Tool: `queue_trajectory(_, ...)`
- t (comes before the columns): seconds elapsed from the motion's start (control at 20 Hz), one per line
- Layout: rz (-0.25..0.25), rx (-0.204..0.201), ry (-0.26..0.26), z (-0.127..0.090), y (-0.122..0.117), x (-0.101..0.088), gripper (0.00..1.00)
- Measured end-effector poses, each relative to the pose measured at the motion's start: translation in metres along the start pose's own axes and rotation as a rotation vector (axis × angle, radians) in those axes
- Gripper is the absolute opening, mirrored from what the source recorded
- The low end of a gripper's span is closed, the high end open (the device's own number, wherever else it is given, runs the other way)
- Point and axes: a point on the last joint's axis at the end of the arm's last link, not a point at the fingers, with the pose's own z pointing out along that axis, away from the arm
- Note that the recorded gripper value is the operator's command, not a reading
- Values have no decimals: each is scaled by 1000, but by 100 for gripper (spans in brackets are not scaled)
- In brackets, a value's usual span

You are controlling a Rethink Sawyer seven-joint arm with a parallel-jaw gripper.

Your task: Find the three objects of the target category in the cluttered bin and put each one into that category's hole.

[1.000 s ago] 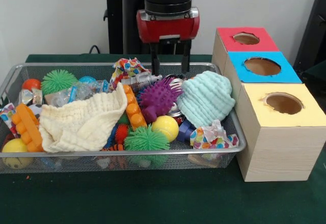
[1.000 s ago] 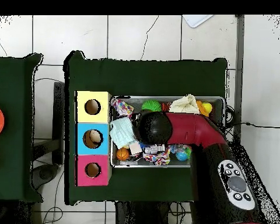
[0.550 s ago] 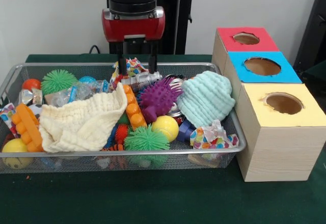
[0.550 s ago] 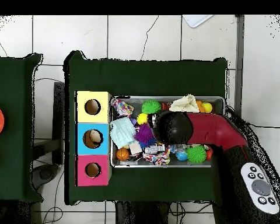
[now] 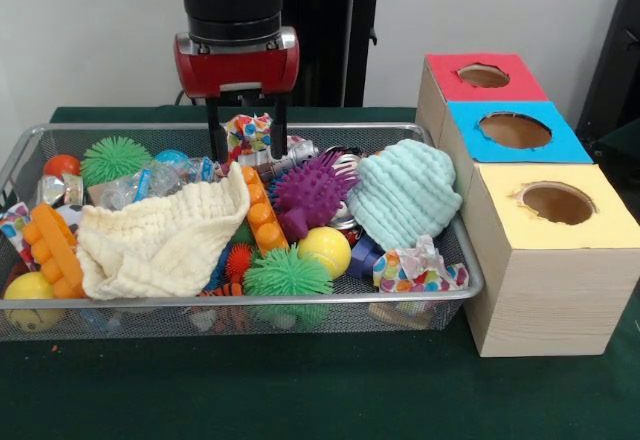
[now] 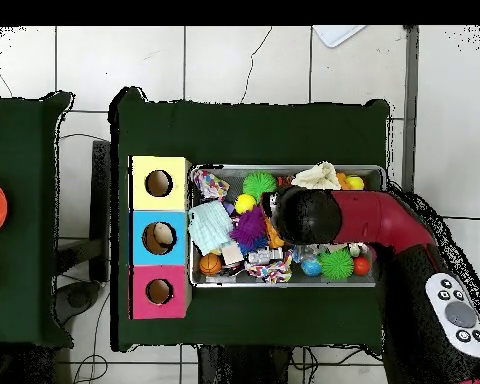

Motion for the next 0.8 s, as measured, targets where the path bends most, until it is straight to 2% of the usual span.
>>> queue_trajectory(0.4, -26, -27, -10, 14, 3, -3, 100)
queue_trajectory(0.55, -29, -34, -14, 10, 4, -1, 100)
queue_trajectory(0.75, -25, -42, -5, 1, -1, 14, 100)
queue_trajectory(0.8, -19, -42, 10, -4, -6, 29, 100)
